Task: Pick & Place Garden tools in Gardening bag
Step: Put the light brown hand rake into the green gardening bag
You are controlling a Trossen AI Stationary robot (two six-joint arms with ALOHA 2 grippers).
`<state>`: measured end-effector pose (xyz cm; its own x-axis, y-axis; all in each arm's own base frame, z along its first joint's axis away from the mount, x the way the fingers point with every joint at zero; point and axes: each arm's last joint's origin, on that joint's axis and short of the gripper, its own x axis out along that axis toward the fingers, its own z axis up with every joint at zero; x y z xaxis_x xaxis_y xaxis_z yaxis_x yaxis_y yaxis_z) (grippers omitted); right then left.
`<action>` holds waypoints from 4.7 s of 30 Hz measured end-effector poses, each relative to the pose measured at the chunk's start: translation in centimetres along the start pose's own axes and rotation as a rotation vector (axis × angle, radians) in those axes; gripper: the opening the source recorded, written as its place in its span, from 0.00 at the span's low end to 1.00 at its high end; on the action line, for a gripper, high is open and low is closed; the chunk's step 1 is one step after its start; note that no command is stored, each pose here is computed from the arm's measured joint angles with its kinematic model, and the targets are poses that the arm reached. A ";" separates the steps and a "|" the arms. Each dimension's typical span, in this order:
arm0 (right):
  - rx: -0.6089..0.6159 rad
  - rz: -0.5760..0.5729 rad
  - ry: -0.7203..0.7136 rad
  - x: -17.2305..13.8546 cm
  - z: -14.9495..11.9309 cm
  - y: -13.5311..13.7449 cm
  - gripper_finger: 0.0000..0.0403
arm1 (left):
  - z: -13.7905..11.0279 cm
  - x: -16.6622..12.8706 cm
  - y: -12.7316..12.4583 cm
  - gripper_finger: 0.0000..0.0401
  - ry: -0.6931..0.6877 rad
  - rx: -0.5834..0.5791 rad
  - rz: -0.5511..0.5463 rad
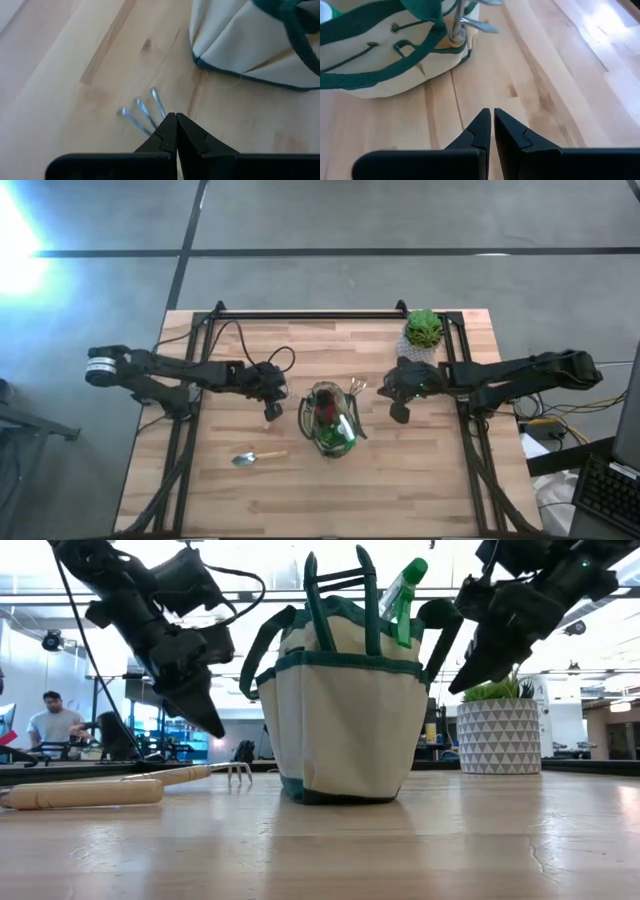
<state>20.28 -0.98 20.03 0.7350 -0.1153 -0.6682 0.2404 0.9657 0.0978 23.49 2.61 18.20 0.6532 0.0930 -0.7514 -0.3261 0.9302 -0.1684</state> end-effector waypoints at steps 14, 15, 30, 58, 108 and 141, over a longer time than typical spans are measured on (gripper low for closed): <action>0.017 -0.019 -0.004 0.0 -0.2 -0.1 0.04 | -1.1 -2.7 0.3 0.12 0.148 -0.185 0.034; 0.018 -0.019 -0.005 0.0 -0.2 -0.1 0.04 | -1.1 -2.8 0.3 0.15 0.158 -0.191 0.038; 0.015 -0.045 -0.012 0.0 -0.2 -0.3 0.04 | -0.2 -1.0 0.0 0.42 0.203 -0.257 0.054; 0.002 -0.043 -0.026 0.0 0.0 -0.2 0.04 | -0.9 4.5 0.1 0.40 0.266 -0.266 0.071; 0.001 -0.046 -0.010 0.3 -0.7 -0.4 0.04 | 1.9 -6.0 -0.2 0.17 -0.351 -0.170 0.061; 0.008 -0.052 -0.010 0.3 -0.8 -0.4 0.04 | -0.5 -7.4 -2.7 0.17 -1.107 0.148 -0.414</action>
<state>19.89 -1.20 19.19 0.7277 -0.1680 -0.6650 0.2839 0.9564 0.0691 19.22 -0.77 23.91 0.9488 -0.0354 0.3138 0.0827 0.9869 -0.1388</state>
